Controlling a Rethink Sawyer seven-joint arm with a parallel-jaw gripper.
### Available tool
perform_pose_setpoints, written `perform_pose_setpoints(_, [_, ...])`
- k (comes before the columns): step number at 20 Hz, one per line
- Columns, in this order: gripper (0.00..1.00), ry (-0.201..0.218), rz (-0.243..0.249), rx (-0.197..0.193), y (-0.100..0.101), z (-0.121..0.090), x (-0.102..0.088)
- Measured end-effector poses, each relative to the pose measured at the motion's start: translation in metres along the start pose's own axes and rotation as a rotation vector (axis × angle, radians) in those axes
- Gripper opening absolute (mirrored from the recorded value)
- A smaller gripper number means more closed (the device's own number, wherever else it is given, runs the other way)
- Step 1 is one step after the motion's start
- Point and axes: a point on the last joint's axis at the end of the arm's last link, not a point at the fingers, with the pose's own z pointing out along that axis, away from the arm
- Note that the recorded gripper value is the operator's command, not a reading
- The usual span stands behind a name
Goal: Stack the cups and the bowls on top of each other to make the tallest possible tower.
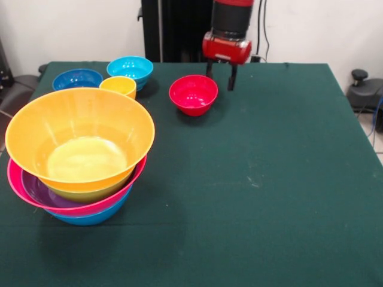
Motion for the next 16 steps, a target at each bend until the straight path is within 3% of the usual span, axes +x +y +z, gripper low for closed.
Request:
perform_pose_setpoints(7, [1.0, 0.025, 0.009, 0.009, 0.019, -0.041, -0.011])
perform_pose_setpoints(16, [1.0, 0.029, 0.022, 0.009, 0.02, -0.056, -0.024])
